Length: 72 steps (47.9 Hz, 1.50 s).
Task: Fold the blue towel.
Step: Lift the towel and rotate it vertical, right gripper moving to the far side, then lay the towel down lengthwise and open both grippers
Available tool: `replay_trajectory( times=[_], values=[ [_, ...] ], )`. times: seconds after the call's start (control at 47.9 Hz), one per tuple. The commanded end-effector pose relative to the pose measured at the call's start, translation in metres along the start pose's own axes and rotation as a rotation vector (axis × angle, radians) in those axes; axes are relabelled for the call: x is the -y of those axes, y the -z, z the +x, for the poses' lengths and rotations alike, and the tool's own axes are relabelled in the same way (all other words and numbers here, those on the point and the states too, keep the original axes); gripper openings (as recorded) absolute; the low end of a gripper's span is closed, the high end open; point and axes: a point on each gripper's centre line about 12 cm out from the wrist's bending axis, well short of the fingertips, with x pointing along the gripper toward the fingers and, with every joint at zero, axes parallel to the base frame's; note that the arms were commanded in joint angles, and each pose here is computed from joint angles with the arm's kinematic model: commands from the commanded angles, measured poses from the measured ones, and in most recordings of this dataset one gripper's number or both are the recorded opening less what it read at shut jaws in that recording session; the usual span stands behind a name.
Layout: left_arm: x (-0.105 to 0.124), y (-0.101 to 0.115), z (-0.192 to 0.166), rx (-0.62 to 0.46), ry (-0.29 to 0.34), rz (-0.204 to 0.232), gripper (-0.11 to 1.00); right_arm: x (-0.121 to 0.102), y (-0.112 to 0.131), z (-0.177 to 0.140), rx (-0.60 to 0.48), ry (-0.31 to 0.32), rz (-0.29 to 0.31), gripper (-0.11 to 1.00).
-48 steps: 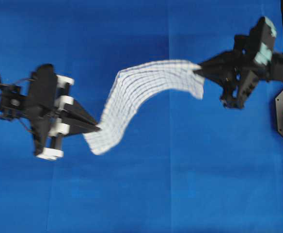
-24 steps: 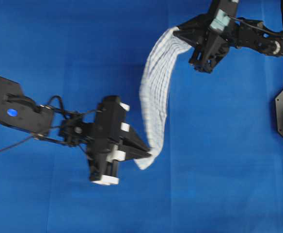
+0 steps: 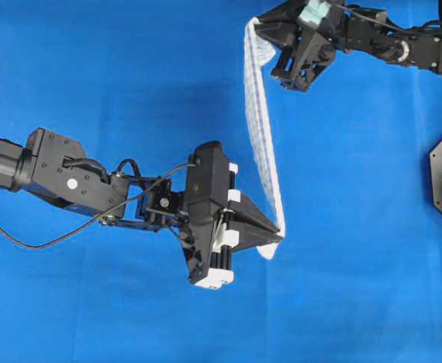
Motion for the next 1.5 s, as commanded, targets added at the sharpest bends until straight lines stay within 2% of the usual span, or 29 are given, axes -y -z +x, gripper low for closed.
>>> replay_trajectory(
  times=[0.0, 0.188, 0.418, 0.69, 0.898, 1.128, 1.233, 1.337, 1.421, 1.483],
  values=[
    [0.003, -0.012, -0.003, 0.059, 0.003, -0.034, 0.01, 0.003, -0.013, 0.002, 0.035, 0.012, 0.004, -0.03],
    [-0.003, 0.006, -0.005, 0.105, -0.008, -0.045, 0.01, 0.006, -0.001, 0.011, -0.004, 0.021, 0.003, -0.03],
    [0.005, 0.024, -0.01, 0.092, 0.007, -0.043, 0.01, 0.011, 0.007, 0.023, -0.014, 0.057, 0.003, -0.03],
    [0.0, 0.049, -0.027, 0.056, -0.043, -0.128, 0.01, 0.009, 0.017, 0.046, -0.067, 0.046, 0.0, -0.03],
    [-0.006, 0.065, -0.046, 0.044, -0.069, -0.148, 0.02, 0.005, 0.019, 0.067, -0.103, 0.024, -0.001, -0.03],
    [-0.011, 0.08, -0.061, 0.013, -0.084, -0.207, 0.03, 0.0, 0.022, 0.092, -0.142, -0.003, -0.004, -0.02],
    [-0.012, 0.083, -0.064, 0.004, -0.086, -0.241, 0.17, -0.002, 0.023, 0.101, -0.15, -0.009, -0.005, -0.02],
    [-0.011, 0.085, -0.064, -0.001, -0.084, -0.25, 0.44, -0.002, 0.023, 0.106, -0.151, -0.01, -0.006, 0.04],
    [-0.01, 0.084, -0.063, 0.002, -0.081, -0.251, 0.69, -0.006, 0.021, 0.107, -0.155, -0.026, -0.024, 0.19],
    [-0.009, 0.083, -0.062, 0.005, -0.079, -0.252, 0.84, -0.01, 0.022, 0.108, -0.155, -0.036, -0.049, 0.35]
  ],
)
